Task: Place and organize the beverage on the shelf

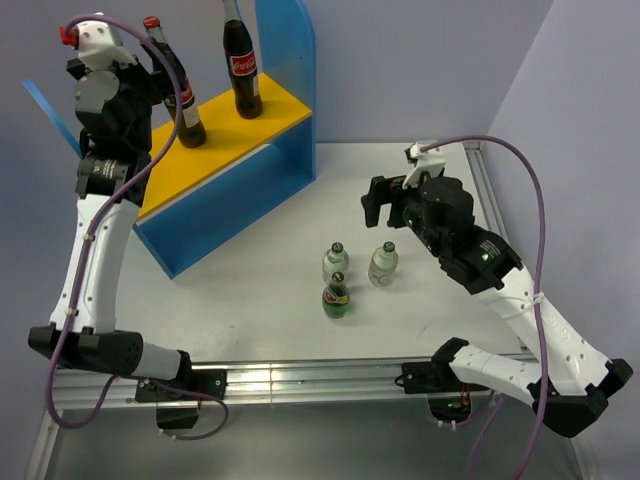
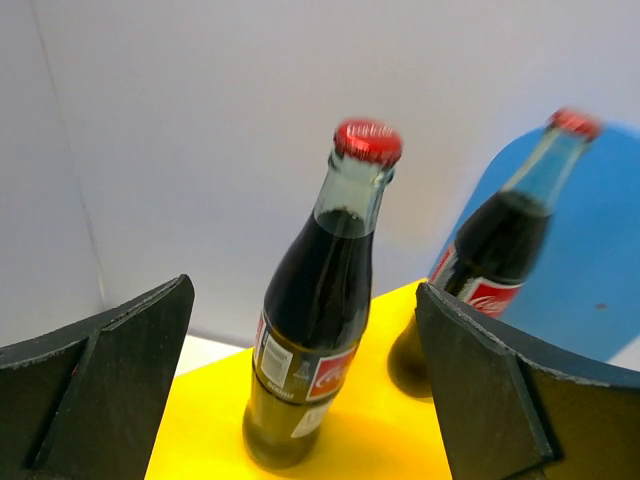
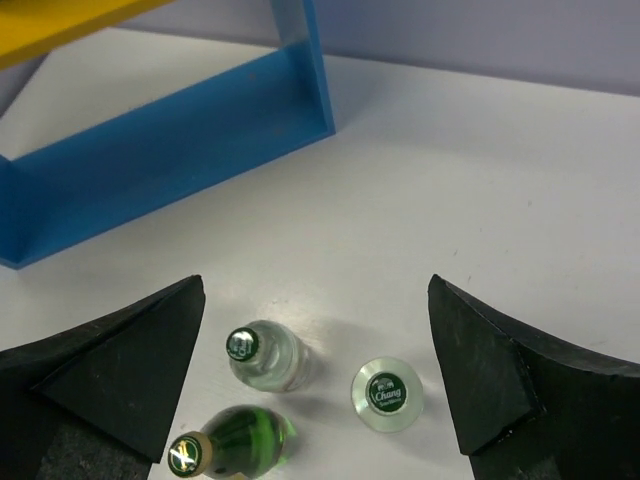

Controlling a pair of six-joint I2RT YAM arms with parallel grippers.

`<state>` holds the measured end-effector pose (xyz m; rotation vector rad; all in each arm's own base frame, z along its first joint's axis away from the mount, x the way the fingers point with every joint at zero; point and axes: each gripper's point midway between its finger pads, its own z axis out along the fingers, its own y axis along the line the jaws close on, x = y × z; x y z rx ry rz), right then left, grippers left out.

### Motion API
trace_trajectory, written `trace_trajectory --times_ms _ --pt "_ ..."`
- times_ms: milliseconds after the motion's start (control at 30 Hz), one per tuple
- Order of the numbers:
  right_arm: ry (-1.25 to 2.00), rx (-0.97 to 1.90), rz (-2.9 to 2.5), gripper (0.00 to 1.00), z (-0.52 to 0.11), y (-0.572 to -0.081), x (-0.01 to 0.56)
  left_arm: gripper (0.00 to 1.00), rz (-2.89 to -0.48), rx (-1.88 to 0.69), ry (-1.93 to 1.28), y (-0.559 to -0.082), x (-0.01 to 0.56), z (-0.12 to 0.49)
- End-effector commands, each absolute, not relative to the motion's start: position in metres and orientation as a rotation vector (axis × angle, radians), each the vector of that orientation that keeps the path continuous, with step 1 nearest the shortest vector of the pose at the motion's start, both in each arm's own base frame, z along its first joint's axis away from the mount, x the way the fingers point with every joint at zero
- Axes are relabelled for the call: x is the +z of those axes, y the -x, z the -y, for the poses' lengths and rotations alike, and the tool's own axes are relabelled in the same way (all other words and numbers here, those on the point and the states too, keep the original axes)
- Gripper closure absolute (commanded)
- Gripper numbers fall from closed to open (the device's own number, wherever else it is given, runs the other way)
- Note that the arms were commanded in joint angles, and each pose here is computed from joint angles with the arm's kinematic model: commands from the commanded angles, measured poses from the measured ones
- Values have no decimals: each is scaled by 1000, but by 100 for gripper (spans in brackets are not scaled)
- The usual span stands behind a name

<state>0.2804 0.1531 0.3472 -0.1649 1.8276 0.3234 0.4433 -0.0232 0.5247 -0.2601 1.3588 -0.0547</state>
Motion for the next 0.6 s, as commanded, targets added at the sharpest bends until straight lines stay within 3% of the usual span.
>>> trace_trajectory --times_ms 0,333,567 --pt "185 375 -1851 0 -162 -279 350 0 -1294 -130 275 -415 549 25" --pt "407 534 -1941 5 -198 -255 309 0 -1327 -285 335 -350 548 30" --pt "595 700 -1933 5 -217 -218 291 2 -1527 -354 244 -327 496 63"
